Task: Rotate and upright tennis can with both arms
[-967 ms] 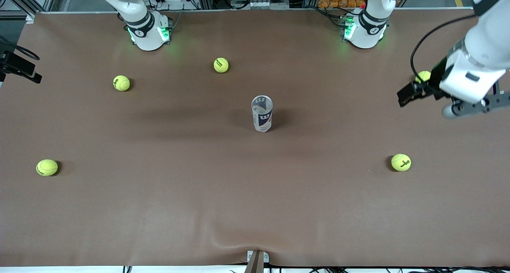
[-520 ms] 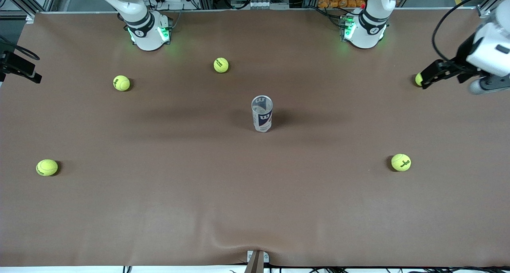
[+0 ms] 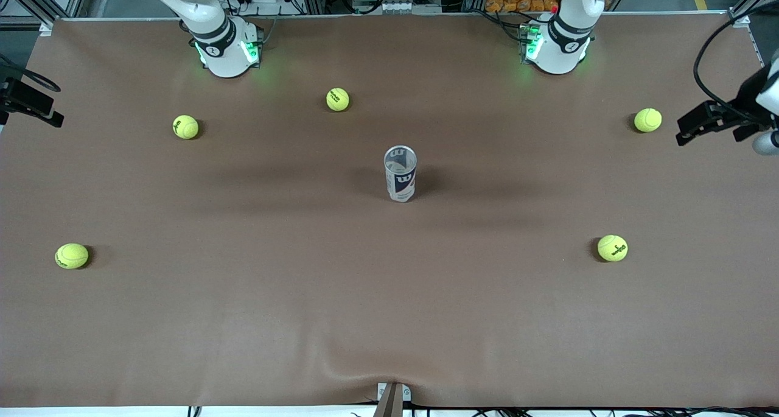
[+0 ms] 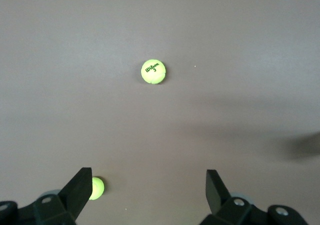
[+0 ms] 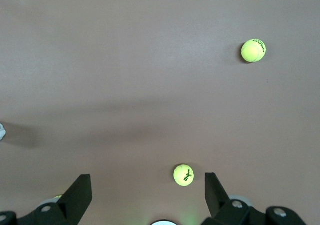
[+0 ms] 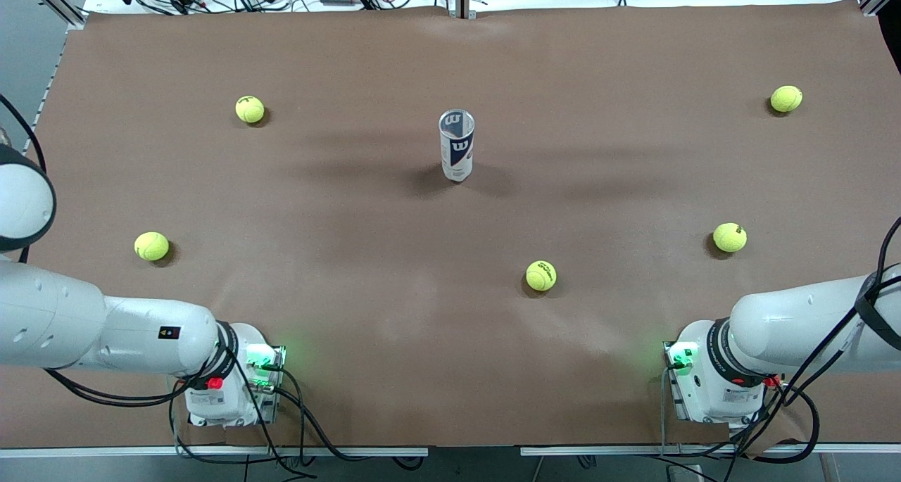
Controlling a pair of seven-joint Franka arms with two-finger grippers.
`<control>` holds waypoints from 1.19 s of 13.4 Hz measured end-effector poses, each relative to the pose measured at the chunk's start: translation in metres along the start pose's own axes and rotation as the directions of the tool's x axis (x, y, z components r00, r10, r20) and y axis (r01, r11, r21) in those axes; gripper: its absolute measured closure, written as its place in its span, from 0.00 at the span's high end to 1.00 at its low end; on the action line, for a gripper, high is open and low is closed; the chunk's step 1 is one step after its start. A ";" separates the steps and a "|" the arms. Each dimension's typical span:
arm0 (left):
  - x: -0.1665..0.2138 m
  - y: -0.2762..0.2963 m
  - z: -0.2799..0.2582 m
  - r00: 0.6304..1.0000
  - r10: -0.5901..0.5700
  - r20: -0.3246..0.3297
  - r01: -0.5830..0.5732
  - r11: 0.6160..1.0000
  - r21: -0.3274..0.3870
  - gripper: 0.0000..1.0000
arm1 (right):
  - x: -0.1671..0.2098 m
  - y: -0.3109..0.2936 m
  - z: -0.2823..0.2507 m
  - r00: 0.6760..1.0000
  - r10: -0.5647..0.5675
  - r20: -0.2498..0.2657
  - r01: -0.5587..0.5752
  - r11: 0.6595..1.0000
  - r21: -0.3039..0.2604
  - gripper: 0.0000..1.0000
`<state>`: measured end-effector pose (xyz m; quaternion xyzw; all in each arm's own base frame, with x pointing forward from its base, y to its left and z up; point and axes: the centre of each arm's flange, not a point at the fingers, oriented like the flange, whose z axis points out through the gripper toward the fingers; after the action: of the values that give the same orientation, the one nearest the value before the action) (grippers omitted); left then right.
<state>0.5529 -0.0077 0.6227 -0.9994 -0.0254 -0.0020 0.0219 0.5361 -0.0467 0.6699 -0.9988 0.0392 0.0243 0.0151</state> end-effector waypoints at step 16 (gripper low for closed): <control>0.001 0.006 -0.011 0.999 0.046 -0.023 -0.046 0.999 -0.001 1.00 | 0.000 0.000 0.000 1.000 0.000 0.000 0.000 1.000 0.000 1.00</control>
<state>0.5539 -0.0141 0.6335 -0.9997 -0.0024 -0.0132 0.0216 0.5361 -0.0468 0.6699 -0.9988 0.0392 0.0243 0.0151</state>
